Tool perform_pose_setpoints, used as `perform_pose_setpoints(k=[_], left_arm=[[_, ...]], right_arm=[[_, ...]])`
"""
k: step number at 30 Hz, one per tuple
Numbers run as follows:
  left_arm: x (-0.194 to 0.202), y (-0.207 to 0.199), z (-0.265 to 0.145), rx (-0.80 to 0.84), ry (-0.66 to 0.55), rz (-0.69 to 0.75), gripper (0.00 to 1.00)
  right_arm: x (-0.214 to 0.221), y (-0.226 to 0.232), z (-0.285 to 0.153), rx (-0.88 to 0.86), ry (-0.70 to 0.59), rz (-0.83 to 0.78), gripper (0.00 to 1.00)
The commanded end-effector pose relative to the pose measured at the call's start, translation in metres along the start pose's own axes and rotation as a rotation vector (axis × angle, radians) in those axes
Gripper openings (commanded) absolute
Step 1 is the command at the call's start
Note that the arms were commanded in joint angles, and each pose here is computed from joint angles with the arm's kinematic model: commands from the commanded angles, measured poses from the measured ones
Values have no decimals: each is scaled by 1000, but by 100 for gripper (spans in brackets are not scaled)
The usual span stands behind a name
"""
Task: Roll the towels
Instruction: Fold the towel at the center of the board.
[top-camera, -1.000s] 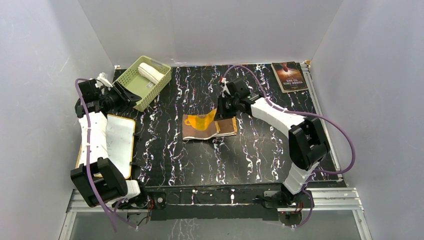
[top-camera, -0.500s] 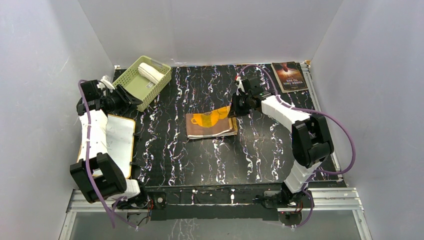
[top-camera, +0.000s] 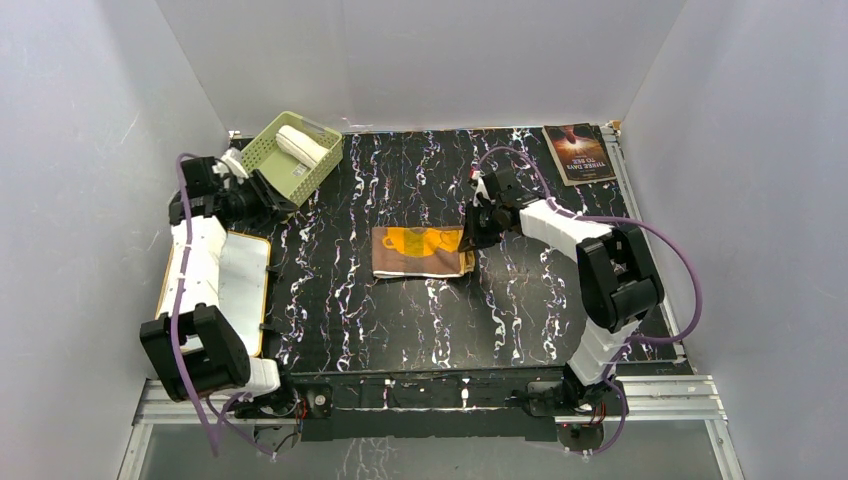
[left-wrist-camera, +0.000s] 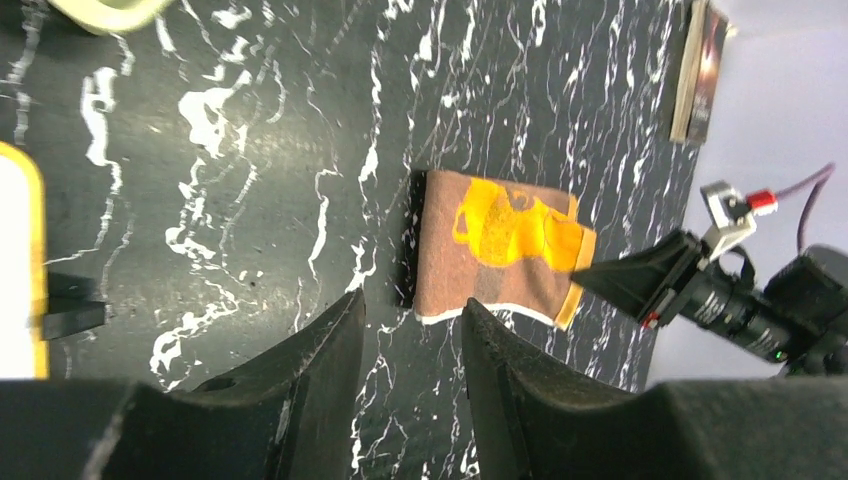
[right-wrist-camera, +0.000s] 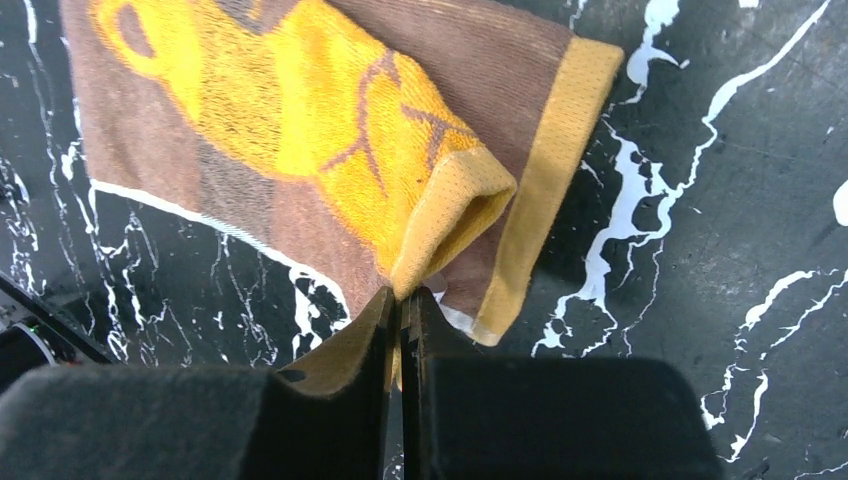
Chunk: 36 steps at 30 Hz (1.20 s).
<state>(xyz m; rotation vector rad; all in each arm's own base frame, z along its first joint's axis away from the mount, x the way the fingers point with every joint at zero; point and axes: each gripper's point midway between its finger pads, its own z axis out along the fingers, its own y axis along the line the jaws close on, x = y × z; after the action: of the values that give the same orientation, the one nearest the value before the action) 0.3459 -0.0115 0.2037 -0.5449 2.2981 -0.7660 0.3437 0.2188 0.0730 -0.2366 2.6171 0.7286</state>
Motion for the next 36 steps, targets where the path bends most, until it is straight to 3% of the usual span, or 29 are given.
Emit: perform_pose_setpoints(k=[1,9,17,24,26,29,30,36], left_arm=[[29,-11,15,-21,77,66,38],[69,-34,46,-5,164,140,38],[104,-63,74,42,239,226,37],[134,-93,106,113,270,349,32],[138,-98,116,114,276,385,30],[140,-101,130,118,279,409,22],[141,-100,136,121,287,412,19],[151,-103,162,168,319,431,5]], right_arm=[[-9,-11,5,-9,-35,-1,4],[-15,-38,4,36,-54,21,5],[-25,-40,5,40,-61,8,31],[-75,-20,-47,89,-258,-26,34],[-82,-14,-56,94,-292,-33,31],[-79,-7,-50,60,-288,-32,4],[-75,-5,-45,41,-269,-28,0],[-60,11,-16,-95,-192,8,0]])
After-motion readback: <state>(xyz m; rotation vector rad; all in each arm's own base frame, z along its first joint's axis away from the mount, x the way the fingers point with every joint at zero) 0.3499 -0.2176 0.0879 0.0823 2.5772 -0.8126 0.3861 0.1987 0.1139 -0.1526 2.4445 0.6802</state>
